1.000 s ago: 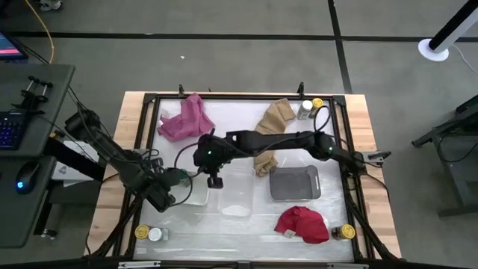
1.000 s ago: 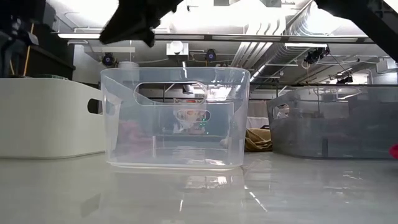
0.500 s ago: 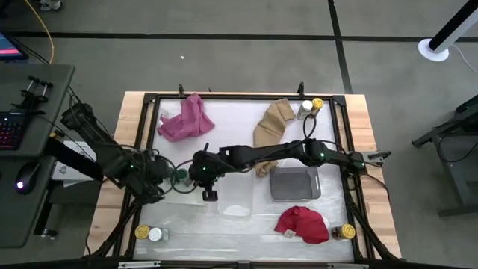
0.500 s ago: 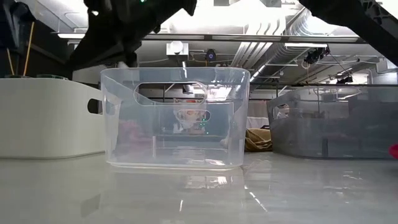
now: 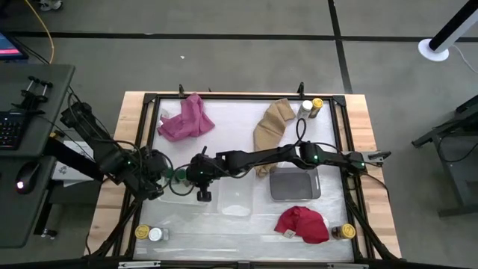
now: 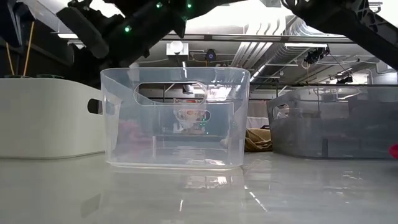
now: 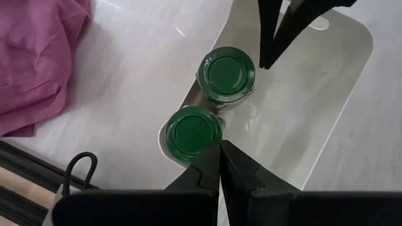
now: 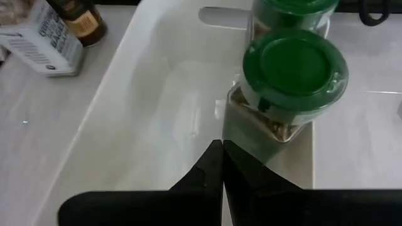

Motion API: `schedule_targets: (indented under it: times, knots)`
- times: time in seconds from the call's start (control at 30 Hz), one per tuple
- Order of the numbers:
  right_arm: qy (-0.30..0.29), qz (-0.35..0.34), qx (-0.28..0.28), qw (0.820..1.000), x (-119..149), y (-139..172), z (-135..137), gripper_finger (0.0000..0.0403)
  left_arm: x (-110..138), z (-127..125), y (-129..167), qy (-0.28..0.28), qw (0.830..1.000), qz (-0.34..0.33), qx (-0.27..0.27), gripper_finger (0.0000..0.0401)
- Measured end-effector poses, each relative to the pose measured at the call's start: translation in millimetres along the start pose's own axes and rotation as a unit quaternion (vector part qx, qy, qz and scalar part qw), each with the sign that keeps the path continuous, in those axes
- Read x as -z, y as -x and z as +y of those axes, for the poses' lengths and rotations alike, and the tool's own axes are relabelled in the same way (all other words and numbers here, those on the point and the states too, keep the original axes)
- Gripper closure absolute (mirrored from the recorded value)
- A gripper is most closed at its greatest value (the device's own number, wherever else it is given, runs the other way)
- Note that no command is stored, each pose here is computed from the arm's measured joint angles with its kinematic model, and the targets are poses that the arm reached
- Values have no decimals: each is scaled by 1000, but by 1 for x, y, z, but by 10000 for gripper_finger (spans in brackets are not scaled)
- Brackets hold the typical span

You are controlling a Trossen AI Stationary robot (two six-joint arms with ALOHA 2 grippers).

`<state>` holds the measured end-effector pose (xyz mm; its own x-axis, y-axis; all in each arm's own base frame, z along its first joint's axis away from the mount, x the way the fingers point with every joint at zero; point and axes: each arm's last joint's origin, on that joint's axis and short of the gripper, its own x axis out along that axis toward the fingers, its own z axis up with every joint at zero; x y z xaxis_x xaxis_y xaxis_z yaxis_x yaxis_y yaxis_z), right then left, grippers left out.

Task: Sort spices by type
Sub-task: Adjust the green seasoning bottles in the white bin

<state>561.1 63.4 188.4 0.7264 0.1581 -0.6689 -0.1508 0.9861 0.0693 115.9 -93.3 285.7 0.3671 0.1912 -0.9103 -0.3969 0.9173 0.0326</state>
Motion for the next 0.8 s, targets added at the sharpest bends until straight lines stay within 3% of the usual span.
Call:
schedule_targets:
  times: [0.17, 0.57, 0.8]
  knots:
    - [-2, -4, 1, 1000, 3, -6, -1, 403, 0, 0, 0, 2, 1000, 1, -1, 401]
    - [1, 0, 74, 997, 9, -13, -6, 403, 1, 2, 0, -1, 1000, 2, -9, 401]
    - [1, -27, 78, 997, 3, -13, -8, 403, 1, 2, 0, -18, 1000, 1, -10, 401]
